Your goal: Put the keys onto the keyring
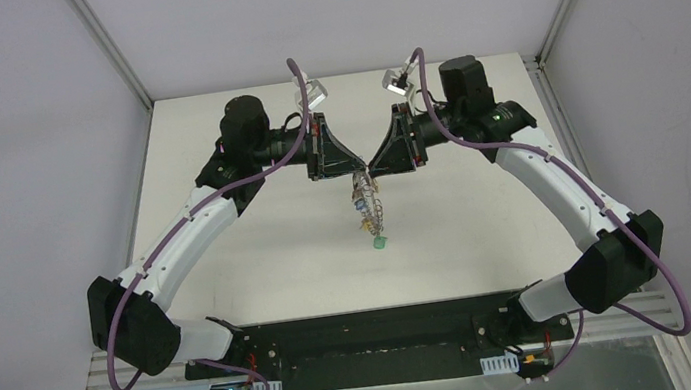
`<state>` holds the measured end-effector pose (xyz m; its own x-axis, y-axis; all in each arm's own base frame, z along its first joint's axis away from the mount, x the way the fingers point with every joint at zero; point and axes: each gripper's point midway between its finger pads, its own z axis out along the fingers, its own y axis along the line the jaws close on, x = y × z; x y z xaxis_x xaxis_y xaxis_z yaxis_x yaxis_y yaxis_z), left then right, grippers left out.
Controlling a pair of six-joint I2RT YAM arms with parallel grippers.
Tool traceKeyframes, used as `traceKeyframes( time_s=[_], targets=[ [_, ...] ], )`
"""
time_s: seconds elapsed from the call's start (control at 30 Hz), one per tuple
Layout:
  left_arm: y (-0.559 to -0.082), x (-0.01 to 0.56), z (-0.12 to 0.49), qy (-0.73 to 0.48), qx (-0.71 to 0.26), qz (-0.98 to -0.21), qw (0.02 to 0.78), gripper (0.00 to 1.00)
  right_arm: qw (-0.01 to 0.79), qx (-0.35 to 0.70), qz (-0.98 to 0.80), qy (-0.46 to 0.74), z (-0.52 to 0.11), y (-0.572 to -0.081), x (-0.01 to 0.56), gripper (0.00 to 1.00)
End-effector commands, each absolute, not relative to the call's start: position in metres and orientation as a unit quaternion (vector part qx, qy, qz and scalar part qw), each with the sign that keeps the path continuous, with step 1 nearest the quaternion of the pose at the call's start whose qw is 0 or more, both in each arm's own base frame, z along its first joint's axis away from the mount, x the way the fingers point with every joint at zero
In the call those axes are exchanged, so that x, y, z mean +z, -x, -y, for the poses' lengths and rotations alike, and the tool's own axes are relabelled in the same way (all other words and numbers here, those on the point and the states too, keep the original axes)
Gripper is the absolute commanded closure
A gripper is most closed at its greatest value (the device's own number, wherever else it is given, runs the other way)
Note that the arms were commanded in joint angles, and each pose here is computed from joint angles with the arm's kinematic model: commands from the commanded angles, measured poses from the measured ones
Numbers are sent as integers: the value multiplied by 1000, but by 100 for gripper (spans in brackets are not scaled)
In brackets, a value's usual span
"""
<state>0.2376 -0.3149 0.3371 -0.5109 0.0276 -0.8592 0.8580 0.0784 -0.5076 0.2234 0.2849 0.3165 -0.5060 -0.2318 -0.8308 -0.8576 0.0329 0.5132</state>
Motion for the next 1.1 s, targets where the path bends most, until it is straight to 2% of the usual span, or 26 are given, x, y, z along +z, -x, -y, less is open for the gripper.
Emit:
traceKeyframes(
  time_s=[0.0, 0.23, 0.3, 0.53, 0.73, 0.83, 1.07],
  targets=[
    [-231, 361, 310, -361, -596, -608, 381, 100, 289, 576, -634, 428, -288, -214, 333, 79],
    [-233, 361, 310, -357, -594, -610, 383, 100, 287, 576, -634, 428, -288, -214, 332, 93],
    [-234, 360, 309, -355, -594, -612, 383, 100, 289, 576, -633, 429, -288, -213, 333, 100],
    [-229, 347, 304, -392, -567, -620, 376, 100, 309, 517, -654, 458, -289, -214, 330, 100],
    [-228, 341, 295, -424, -520, -640, 376, 77, 301, 479, -663, 491, -297, -208, 319, 100],
    [-226, 335, 294, -432, -513, -644, 368, 70, 298, 470, -665, 498, -300, -207, 316, 100],
    [-216, 322, 296, -467, -499, -636, 358, 67, 297, 465, -667, 501, -302, -207, 315, 100]
  ],
)
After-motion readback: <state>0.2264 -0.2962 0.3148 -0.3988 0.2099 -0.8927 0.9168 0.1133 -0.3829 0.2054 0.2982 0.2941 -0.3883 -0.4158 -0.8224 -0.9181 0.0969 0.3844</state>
